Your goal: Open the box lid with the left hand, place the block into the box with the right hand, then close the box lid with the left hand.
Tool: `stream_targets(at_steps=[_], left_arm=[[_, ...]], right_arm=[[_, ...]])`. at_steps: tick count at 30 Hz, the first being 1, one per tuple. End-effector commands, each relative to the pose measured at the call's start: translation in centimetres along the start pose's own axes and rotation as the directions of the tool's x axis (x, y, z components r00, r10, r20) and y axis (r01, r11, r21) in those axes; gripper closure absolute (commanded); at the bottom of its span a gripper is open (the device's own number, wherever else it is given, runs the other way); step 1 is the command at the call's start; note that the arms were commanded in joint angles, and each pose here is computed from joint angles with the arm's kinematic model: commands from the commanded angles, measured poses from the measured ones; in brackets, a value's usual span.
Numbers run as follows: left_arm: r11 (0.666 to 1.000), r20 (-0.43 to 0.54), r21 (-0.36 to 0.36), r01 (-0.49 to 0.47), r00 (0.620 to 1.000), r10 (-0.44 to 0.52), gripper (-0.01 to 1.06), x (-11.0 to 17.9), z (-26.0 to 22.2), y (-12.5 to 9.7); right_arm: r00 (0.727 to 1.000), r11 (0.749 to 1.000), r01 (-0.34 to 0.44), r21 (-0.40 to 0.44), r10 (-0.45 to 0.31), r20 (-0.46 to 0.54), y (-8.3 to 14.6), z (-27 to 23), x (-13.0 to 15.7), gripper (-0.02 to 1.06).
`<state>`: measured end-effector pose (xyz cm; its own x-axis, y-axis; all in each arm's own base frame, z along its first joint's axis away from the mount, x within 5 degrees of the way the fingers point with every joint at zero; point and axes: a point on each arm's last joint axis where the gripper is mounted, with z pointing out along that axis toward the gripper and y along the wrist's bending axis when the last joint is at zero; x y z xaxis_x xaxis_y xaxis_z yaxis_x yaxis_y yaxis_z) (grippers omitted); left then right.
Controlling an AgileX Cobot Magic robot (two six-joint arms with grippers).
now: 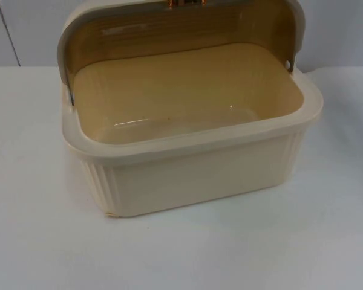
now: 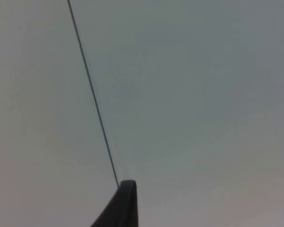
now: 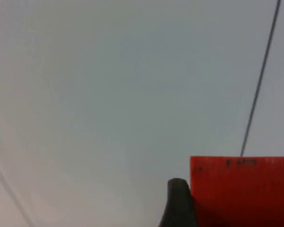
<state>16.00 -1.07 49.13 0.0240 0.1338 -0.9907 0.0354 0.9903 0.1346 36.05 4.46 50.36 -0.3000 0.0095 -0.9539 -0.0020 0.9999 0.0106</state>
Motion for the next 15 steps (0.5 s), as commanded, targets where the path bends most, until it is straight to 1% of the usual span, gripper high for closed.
stream_targets(at_steps=[1, 2, 3, 5, 7, 9, 10, 12, 13, 15], left_arm=[[1.0, 0.012, 0.006, 0.002, 1.0, -0.002, 0.0, -0.1, -0.2, -0.1], [1.0, 0.012, 0.006, 0.002, 1.0, -0.002, 0.0, -0.1, -0.2, -0.1], [1.0, 0.012, 0.006, 0.002, 1.0, -0.002, 0.0, -0.1, -0.2, -0.1], [1.0, 0.012, 0.006, 0.002, 1.0, -0.002, 0.0, -0.1, -0.2, -0.1], [1.0, 0.012, 0.006, 0.002, 1.0, -0.002, 0.0, -0.1, -0.2, -0.1], [1.0, 0.014, 0.005, 0.002, 1.0, -0.002, 0.0, -0.1, -0.2, -0.1], [1.0, 0.014, 0.005, 0.002, 1.0, -0.002, 0.0, -0.1, -0.2, -0.1], [1.0, 0.014, 0.005, 0.002, 1.0, -0.002, 0.0, -0.1, -0.2, -0.1], [1.0, 0.011, 0.005, 0.002, 1.0, -0.002, 0.0, -0.1, -0.2, -0.1], [1.0, 0.007, 0.005, 0.002, 1.0, -0.002, 0.0, -0.1, -0.2, -0.1]], right_arm=[[1.0, 0.999, 0.005, -0.044, -0.005, 0.008, 0.3, -1.5, -0.6, 1.05], [1.0, 0.997, -0.007, -0.082, 0.006, -0.007, 0.6, -1.9, -0.6, 1.05], [1.0, 0.997, -0.007, -0.082, 0.006, -0.007, 0.6, -1.9, -0.6, 1.05], [0.999, 0.988, -0.007, -0.157, 0.0, -0.046, 1.2, -2.4, -0.3, 1.05], [0.994, 0.974, 0.005, -0.227, -0.03, -0.109, 1.8, -2.9, 0.2, 1.05], [0.984, 0.954, 0.023, -0.3, -0.074, -0.16, 2.4, -3.3, 0.8, 1.05], [0.984, 0.954, 0.023, -0.3, -0.074, -0.16, 2.4, -3.3, 0.8, 1.05], [0.975, 0.93, 0.019, -0.366, -0.098, -0.199, 2.9, -3.8, 1.1, 1.05], [0.972, 0.915, 0.016, -0.403, -0.108, -0.207, 3.3, -3.9, 1.4, 1.05], [0.962, 0.888, 0.045, -0.457, -0.162, -0.22, 4.4, -4.0, 2.0, 1.05]])
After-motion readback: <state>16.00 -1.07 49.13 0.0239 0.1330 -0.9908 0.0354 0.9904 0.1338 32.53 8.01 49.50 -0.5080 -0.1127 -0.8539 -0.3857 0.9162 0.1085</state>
